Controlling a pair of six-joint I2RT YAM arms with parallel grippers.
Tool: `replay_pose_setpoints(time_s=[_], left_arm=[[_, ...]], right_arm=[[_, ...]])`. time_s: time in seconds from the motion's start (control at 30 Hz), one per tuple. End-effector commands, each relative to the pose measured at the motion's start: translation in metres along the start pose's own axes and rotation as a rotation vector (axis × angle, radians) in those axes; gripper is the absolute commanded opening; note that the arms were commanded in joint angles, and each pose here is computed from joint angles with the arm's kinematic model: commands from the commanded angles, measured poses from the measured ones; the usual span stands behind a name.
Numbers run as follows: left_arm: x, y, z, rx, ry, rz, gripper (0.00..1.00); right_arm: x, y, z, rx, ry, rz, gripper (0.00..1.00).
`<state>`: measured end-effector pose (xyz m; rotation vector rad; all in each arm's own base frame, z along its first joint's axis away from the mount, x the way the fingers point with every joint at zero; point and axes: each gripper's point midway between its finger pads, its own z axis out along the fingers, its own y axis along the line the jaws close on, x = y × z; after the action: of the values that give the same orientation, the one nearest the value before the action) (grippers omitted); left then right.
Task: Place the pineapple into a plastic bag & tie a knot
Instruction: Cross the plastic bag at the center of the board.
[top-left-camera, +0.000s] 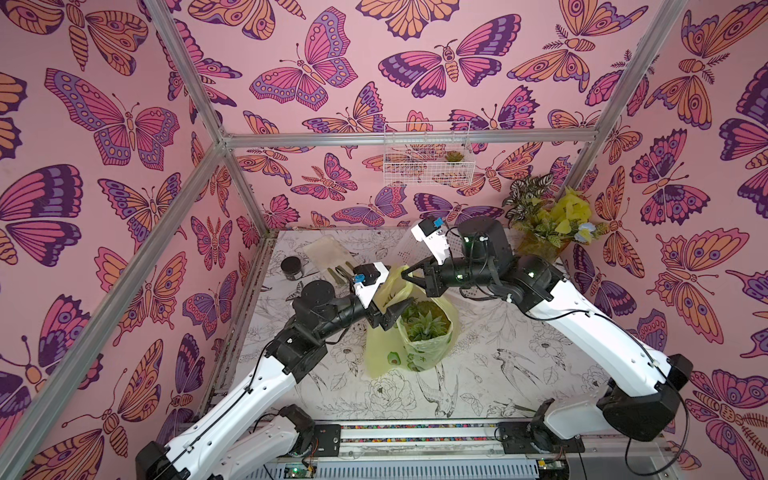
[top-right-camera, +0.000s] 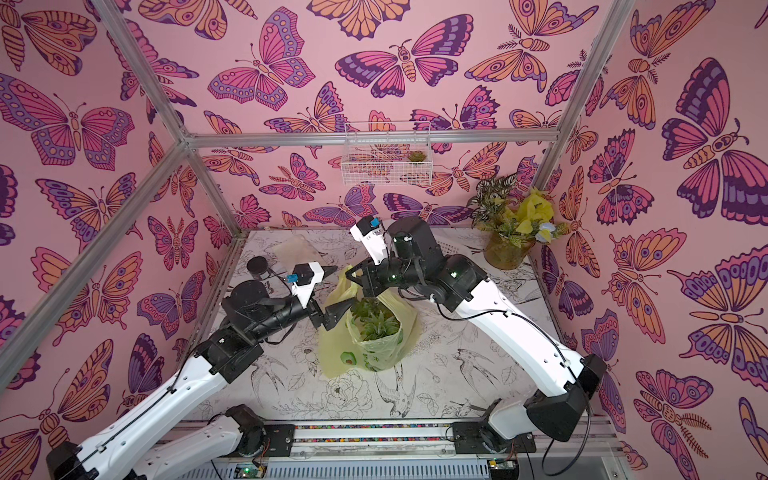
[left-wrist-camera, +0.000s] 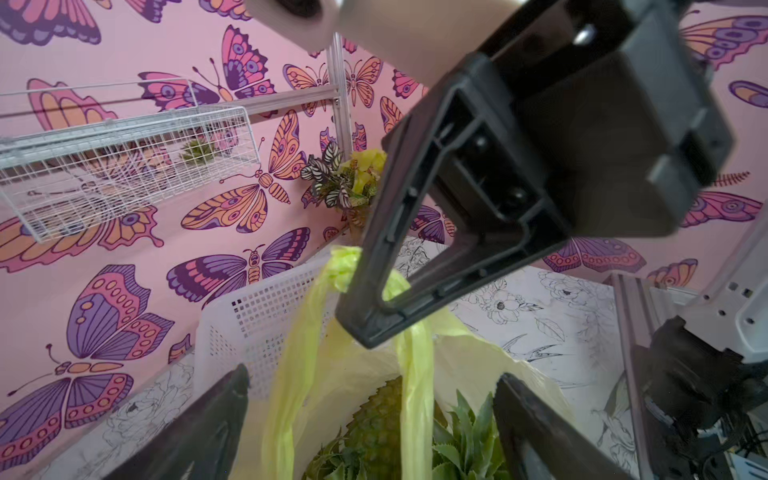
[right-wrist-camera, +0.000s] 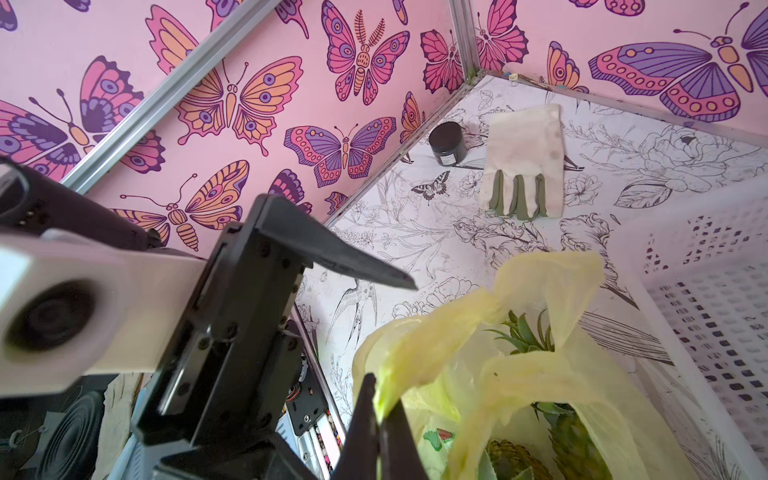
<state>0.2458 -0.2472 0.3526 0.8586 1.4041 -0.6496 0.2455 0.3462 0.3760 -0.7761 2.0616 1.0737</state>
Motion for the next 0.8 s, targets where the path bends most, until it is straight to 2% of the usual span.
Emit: replay_pose_setpoints(time_s=[0.0, 0.07, 0.17, 0.23, 0.33, 0.63, 0.73, 0.77], left_arm=[[0.004, 0.008, 0.001, -0.046, 0.011, 0.087, 0.96], [0.005, 0.006, 0.004, -0.025, 0.019, 0.094, 0.94], [0.012, 0.002, 0.008, 0.023, 0.034, 0.079, 0.84], [0.013, 0.001, 0.010, 0.061, 0.036, 0.065, 0.76], [0.014, 0.004, 0.012, 0.086, 0.033, 0.045, 0.55], [0.012, 0.001, 0.015, 0.142, 0.002, 0.011, 0.23], [0.011, 0.001, 0.016, 0.142, -0.011, -0.008, 0.04], [0.014, 0.003, 0.016, 0.133, -0.010, -0.020, 0.00]], right_arm=[[-0.009, 0.018, -0.012, -0.052, -0.039, -0.058, 0.00], [-0.010, 0.023, -0.014, -0.070, -0.041, -0.072, 0.00], [-0.009, 0.030, -0.018, -0.100, -0.040, -0.106, 0.00], [-0.007, 0.032, -0.019, -0.106, -0.033, -0.121, 0.00], [-0.001, 0.027, -0.017, -0.092, -0.013, -0.130, 0.00], [0.001, 0.022, -0.008, -0.088, 0.003, -0.130, 0.00], [0.001, 0.018, -0.005, -0.071, 0.008, -0.134, 0.00], [0.000, 0.016, -0.006, -0.054, 0.007, -0.145, 0.00]])
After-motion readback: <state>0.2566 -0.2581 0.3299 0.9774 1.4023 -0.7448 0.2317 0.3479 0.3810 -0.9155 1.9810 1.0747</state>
